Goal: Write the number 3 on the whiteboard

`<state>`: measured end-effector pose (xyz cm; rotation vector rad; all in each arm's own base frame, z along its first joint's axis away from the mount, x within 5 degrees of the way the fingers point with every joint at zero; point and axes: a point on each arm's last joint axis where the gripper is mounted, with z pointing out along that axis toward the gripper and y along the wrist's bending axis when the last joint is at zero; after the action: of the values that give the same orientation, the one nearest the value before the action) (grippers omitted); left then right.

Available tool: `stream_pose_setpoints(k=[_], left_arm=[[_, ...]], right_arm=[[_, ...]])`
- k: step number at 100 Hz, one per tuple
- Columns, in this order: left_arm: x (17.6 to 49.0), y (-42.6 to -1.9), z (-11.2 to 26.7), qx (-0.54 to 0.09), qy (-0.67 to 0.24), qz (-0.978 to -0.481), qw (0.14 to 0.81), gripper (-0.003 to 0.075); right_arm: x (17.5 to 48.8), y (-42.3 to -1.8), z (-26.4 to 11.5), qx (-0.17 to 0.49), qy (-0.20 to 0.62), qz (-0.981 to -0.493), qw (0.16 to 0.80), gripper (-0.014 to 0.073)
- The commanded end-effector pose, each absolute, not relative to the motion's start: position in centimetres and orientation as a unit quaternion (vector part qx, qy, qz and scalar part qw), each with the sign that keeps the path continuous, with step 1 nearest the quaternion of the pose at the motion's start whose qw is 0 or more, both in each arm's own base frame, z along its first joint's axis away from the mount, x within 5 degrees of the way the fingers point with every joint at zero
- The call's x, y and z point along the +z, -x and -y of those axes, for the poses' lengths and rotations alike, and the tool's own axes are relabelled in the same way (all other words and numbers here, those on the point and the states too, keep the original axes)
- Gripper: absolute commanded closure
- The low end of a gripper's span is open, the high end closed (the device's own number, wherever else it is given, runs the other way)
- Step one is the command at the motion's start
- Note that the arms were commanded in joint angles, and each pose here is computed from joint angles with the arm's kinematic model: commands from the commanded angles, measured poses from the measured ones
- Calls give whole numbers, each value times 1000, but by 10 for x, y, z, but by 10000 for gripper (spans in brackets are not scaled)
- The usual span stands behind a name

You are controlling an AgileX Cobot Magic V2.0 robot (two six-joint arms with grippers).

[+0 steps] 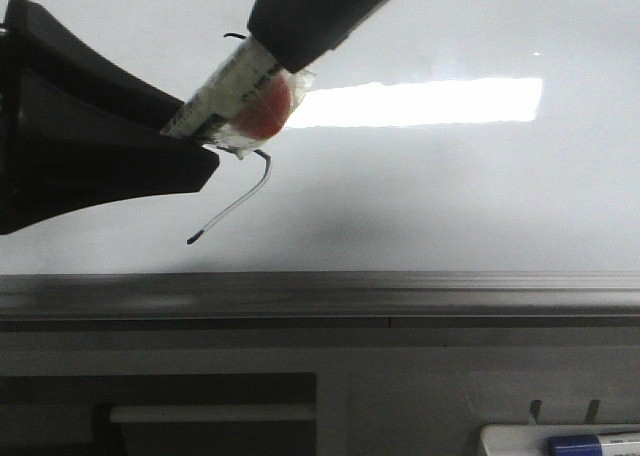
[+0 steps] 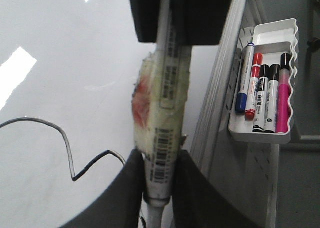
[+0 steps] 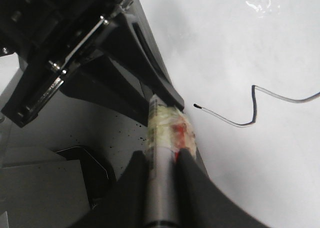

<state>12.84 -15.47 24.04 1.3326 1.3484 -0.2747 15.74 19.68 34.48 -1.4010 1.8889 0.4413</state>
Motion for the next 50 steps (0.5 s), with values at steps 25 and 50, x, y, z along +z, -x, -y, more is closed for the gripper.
stream_pose_setpoints(k=[25,50], left_arm=[[257,-131,159,-146,-535,-569,607,741],[248,-148,141,-214,-302,-754,543,741]], right_arm=[[366,-160,-200,195,516,-715,429,176],[383,-172,-192,167,482,-690,513,-55]])
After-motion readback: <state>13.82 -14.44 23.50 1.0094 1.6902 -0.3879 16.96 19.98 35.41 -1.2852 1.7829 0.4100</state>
